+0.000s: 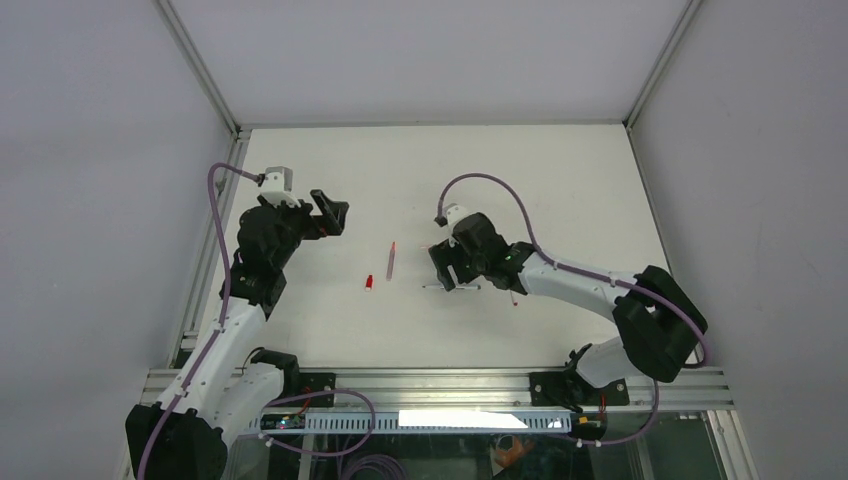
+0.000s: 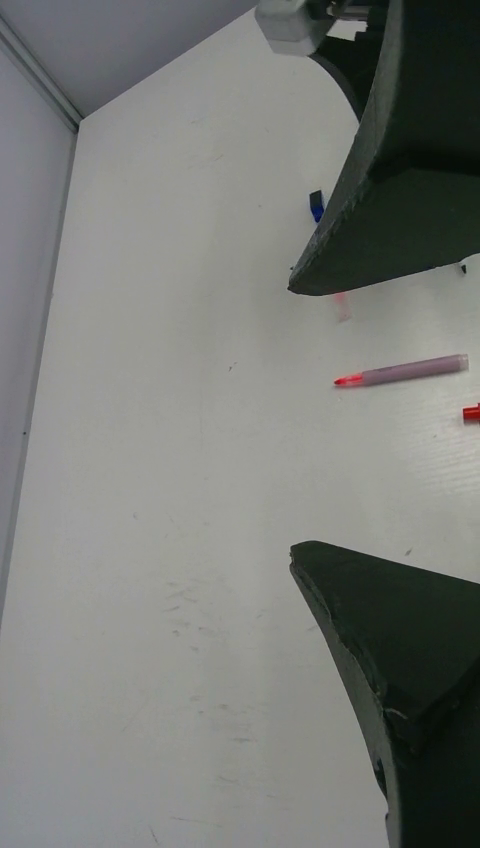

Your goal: Insert the pens into the pen caps

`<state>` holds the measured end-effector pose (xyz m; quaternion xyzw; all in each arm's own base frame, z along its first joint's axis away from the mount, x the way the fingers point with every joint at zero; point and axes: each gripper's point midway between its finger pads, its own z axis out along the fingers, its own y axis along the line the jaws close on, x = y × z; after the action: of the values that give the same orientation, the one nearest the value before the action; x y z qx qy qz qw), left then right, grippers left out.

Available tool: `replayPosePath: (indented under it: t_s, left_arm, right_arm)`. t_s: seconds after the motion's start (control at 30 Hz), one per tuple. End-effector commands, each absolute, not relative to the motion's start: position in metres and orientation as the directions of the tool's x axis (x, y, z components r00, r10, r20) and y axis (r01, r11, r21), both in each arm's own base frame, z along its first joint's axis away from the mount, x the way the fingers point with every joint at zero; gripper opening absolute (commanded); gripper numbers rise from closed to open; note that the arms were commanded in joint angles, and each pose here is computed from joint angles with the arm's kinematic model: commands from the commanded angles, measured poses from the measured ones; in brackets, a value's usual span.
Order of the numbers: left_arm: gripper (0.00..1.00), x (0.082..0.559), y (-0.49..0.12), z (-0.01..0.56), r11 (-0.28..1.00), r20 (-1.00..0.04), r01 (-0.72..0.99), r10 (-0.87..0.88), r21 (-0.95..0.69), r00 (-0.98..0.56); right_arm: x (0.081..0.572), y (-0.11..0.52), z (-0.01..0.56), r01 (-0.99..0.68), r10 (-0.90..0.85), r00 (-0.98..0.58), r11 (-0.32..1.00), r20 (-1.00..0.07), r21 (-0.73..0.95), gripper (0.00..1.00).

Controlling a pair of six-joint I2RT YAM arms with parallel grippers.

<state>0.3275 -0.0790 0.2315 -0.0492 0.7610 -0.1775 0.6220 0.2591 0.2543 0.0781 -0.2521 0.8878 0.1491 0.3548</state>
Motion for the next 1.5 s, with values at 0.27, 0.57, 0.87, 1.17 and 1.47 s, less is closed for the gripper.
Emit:
replayPosePath:
  t_s: [0.27,0.57,0.87,1.17,1.47]
  left_arm:
    - [0.99,0.328,-0.075,0.226,0.941,-0.933,0.124,-0.283,-0.315,-0.222]
    - [0.99,0.327,-0.071,0.227,0.943,-0.933,0.102,-0.289,-0.316,-0.215]
    - [0.99,0.327,-0.070,0.231,0.945,-0.936,0.103,-0.286,-0.311,-0.204]
    - [0.99,0.326,-0.069,0.226,0.948,-0.933,0.091,-0.280,-0.306,-0.225]
    - [0.99,0.326,-0.069,0.225,0.948,-0.932,0.091,-0.278,-0.306,-0.232]
  right_arm:
    - [0.237,0.261,0.073,-0.733,-0.573,-0.524,0.680,-0.630,-0.009,0.65]
    - [0.227,0.275,0.057,-0.780,-0.615,-0.521,0.625,-0.593,0.037,0.64]
    - [0.226,0.275,0.044,-0.783,-0.643,-0.537,0.621,-0.545,0.038,0.56]
    - [0.225,0.277,0.029,-0.783,-0.671,-0.551,0.622,-0.496,0.029,0.47]
    - [0.219,0.275,0.016,-0.783,-0.695,-0.565,0.622,-0.445,0.024,0.16]
